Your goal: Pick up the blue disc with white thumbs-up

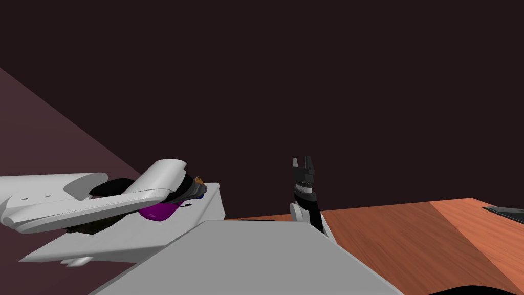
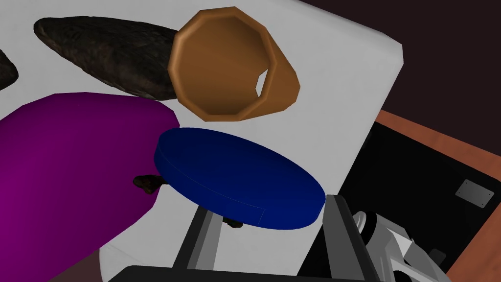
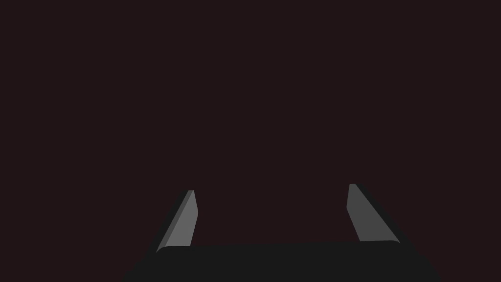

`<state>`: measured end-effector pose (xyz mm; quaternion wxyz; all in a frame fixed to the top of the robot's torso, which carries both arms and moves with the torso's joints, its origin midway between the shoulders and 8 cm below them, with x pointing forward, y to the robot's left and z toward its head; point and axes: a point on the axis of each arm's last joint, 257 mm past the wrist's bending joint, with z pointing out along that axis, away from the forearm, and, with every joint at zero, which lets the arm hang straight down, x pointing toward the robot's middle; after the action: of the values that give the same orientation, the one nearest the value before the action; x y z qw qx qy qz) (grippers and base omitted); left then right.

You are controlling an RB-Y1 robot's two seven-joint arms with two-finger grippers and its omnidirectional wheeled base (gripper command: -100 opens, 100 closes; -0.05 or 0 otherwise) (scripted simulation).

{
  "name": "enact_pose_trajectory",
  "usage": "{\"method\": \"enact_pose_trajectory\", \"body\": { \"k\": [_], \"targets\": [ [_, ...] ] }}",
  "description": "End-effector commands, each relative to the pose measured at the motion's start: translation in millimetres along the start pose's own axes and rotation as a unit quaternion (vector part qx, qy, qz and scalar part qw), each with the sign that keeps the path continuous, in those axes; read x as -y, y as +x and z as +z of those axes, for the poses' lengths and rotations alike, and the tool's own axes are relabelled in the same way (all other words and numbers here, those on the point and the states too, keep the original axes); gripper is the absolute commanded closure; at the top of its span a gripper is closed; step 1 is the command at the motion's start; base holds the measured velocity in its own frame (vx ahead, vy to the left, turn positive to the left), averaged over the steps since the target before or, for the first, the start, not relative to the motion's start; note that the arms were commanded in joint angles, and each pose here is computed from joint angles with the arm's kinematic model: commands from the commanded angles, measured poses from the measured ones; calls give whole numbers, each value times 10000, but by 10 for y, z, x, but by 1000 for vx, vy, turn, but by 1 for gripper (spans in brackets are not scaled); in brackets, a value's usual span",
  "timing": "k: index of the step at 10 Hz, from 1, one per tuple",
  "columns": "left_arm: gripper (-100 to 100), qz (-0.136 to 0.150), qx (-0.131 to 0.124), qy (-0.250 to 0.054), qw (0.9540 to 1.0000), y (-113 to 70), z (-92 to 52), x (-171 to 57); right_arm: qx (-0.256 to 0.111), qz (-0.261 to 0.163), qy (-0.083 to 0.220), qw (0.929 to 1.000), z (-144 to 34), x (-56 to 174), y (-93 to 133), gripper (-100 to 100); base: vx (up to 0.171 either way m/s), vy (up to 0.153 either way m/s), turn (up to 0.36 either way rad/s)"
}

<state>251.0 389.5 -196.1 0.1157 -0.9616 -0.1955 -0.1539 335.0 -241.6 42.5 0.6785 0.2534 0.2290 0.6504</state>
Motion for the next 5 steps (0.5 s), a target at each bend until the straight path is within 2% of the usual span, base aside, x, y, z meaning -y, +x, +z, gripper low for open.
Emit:
{"method": "enact_pose_trajectory", "body": {
  "k": [1,3,4,5],
  "targets": [
    [100,15,9,6,10000,16,-64,-17,0,0,0,10000,0,0,0,0,-5,0,32],
    [100,39,14,1,10000,35,-153,-42,0,0,0,10000,0,0,0,0,-6,0,31],
    [100,30,12,0,10000,39,-133,-43,0,0,0,10000,0,0,0,0,0,0,0],
    [0,33,11,3,10000,41,-141,-43,0,0,0,10000,0,0,0,0,0,0,0]
  ]
}}
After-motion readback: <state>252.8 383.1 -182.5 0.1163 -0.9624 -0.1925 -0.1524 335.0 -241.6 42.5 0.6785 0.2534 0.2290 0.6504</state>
